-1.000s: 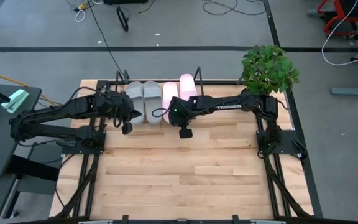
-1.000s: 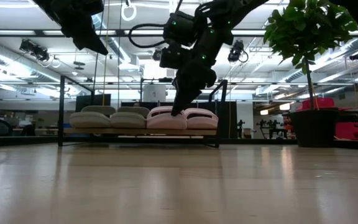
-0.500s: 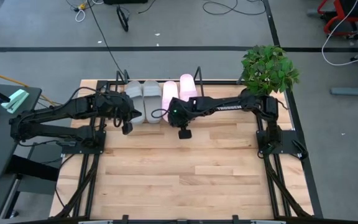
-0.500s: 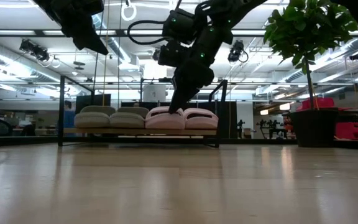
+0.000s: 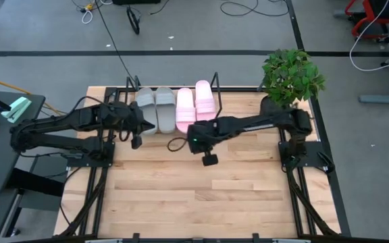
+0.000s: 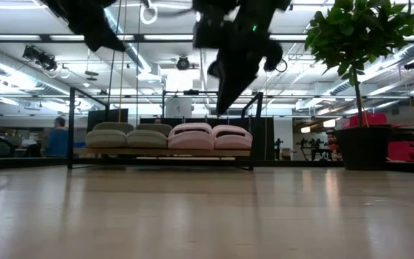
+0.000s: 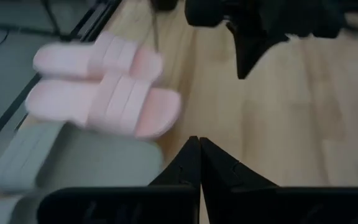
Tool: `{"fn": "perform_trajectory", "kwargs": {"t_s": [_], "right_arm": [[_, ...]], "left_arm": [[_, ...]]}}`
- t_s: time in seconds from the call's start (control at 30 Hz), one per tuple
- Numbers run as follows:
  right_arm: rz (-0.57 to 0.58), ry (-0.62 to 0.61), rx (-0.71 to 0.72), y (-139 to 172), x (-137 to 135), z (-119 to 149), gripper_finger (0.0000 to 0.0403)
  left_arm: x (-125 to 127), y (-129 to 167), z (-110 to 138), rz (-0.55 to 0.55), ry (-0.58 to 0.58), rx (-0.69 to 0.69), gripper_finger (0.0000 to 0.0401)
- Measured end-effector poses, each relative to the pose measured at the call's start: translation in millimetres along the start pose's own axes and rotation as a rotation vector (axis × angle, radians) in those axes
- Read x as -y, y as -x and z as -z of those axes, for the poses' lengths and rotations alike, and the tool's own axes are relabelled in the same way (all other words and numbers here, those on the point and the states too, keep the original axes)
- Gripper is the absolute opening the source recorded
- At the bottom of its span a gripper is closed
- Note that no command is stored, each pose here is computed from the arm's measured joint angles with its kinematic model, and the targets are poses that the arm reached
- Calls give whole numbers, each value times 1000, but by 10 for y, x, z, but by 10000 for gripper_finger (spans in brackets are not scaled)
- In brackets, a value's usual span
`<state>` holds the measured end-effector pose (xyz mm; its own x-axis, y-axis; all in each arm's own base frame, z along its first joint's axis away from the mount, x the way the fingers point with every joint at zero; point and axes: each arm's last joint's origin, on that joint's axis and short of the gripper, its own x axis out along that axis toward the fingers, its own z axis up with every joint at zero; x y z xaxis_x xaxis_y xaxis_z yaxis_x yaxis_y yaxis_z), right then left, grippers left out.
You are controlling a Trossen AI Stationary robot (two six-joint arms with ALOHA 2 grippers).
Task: Pick and place slides into the shelf
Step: Return to Home Position
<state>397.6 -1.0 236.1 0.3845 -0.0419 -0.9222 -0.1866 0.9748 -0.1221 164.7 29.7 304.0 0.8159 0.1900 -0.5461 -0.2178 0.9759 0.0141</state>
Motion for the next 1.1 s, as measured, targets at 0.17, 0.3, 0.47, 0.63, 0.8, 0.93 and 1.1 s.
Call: {"fn": "perform_trajectory", "kwargs": {"t_s": [0.17, 0.3, 0.47, 0.63, 0.8, 0.93, 1.1], "right_arm": [[91, -66, 85, 511, -170, 122, 1], [168, -147, 171, 855, -293, 406, 1], [204, -280, 272, 1099, -441, 906, 0], [154, -338, 437, 1195, -603, 1391, 0], [72, -385, 613, 1185, -734, 1810, 0], [4, -396, 756, 1129, -821, 2045, 0], [-33, -386, 870, 966, -874, 2252, 0]], "left_arm": [[107, 55, 100, 64, -29, 122, 11], [154, 97, 213, 103, -39, 211, 5], [179, 151, 326, 132, -43, 291, 10], [192, 184, 422, 154, -45, 367, 5], [197, 119, 583, 163, -43, 414, 11], [197, 38, 726, 163, -49, 443, 10], [207, -77, 893, 172, -94, 497, 6]]}}
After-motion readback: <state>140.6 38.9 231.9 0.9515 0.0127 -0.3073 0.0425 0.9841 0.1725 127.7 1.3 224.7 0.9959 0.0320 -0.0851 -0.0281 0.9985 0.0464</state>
